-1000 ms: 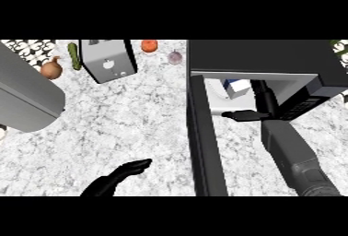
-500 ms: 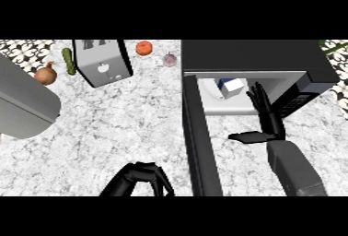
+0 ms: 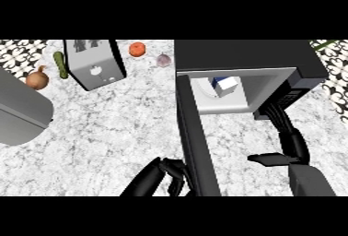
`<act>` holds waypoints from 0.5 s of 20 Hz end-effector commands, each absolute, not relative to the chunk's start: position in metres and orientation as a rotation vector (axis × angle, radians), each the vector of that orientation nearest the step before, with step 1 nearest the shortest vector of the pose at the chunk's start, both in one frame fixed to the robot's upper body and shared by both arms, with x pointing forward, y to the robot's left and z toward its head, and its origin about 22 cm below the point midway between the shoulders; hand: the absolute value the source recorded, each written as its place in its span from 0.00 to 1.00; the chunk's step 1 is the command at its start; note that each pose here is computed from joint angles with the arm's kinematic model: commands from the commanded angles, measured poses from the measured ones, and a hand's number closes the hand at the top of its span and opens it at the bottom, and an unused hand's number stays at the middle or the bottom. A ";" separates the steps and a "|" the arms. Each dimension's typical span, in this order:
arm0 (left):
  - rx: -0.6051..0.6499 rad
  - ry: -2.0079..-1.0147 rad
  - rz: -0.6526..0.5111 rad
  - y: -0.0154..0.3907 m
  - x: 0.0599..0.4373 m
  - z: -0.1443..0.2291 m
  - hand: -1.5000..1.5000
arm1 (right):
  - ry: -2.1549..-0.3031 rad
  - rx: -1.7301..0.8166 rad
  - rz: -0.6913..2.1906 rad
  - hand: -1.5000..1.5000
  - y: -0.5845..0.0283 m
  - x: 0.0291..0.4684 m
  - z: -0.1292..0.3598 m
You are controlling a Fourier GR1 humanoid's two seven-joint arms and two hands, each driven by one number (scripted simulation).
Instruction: Pick up the milk, place it into the microwave and close the microwave
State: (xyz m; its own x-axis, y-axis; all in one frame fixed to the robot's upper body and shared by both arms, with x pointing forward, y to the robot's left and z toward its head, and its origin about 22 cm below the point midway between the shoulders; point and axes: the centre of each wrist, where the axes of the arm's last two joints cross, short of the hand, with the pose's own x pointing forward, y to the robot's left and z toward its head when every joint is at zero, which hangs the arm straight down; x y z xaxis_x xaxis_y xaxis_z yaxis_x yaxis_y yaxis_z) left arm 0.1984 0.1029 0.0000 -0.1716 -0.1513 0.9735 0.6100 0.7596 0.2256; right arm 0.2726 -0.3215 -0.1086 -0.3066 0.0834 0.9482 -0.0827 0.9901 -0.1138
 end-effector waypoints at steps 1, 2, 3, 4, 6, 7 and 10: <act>-0.404 -1.578 -0.778 0.078 0.202 -0.020 1.00 | -1.889 0.037 0.180 0.00 -0.340 0.243 -0.102; -0.456 -1.562 -0.760 0.070 0.187 -0.026 1.00 | -1.916 0.000 0.139 0.00 -0.353 0.237 -0.094; -0.463 -1.524 -0.746 0.065 0.196 -0.015 1.00 | -1.911 0.014 0.170 0.00 -0.352 0.239 -0.085; -0.473 -1.520 -0.784 0.058 0.183 -0.032 1.00 | -1.919 0.019 0.153 0.00 -0.337 0.234 -0.088; -0.503 -1.531 -0.831 0.048 0.198 -0.024 1.00 | -1.923 0.003 0.162 0.00 -0.358 0.223 -0.069; -0.497 -1.520 -0.846 0.045 0.194 -0.040 1.00 | -1.931 -0.008 0.148 0.00 -0.368 0.211 -0.069; -0.489 -1.526 -0.930 0.026 0.185 -0.038 1.00 | -1.986 -0.006 0.137 0.00 -0.377 0.219 -0.033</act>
